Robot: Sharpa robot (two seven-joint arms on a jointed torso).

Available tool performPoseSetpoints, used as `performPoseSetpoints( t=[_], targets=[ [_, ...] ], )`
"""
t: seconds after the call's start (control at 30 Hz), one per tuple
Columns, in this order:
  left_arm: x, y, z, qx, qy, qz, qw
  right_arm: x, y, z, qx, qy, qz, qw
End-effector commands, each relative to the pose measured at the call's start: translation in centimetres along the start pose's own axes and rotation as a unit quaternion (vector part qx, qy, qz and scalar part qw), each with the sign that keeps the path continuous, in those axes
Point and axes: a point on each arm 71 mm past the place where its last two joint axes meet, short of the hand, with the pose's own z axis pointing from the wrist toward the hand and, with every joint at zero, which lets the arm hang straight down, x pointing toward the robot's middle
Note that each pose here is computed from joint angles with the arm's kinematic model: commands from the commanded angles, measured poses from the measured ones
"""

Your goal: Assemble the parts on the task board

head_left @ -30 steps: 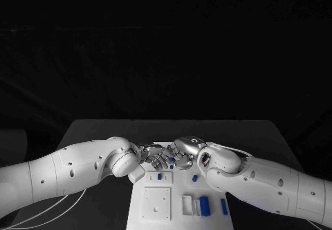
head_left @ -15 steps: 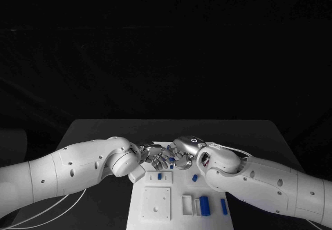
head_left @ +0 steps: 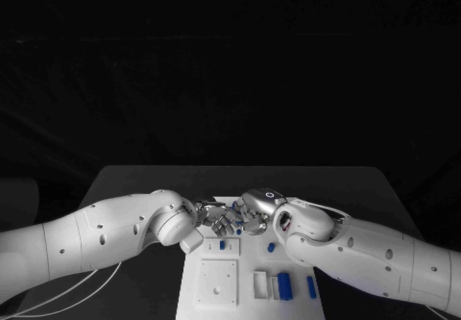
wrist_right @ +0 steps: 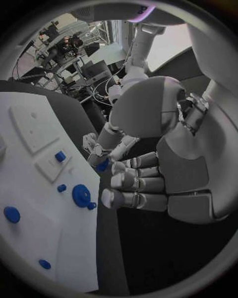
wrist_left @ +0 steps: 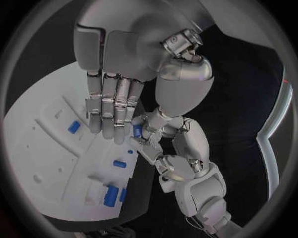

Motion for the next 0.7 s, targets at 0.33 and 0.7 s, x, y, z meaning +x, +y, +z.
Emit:
performPoseSetpoints(
  t=[0.33,0.7],
  targets=[
    [0.03,-0.44,0.2,0.01,-0.007,-0.018,1.0,0.23,0.56,0.04,-0.004,0.013,-0.01,1.0],
    [-0.28,-0.37,0.22,0.009,-0.02,-0.048,0.999,0.27,0.7,0.13,-0.001,0.014,-0.01,1.0]
  ],
)
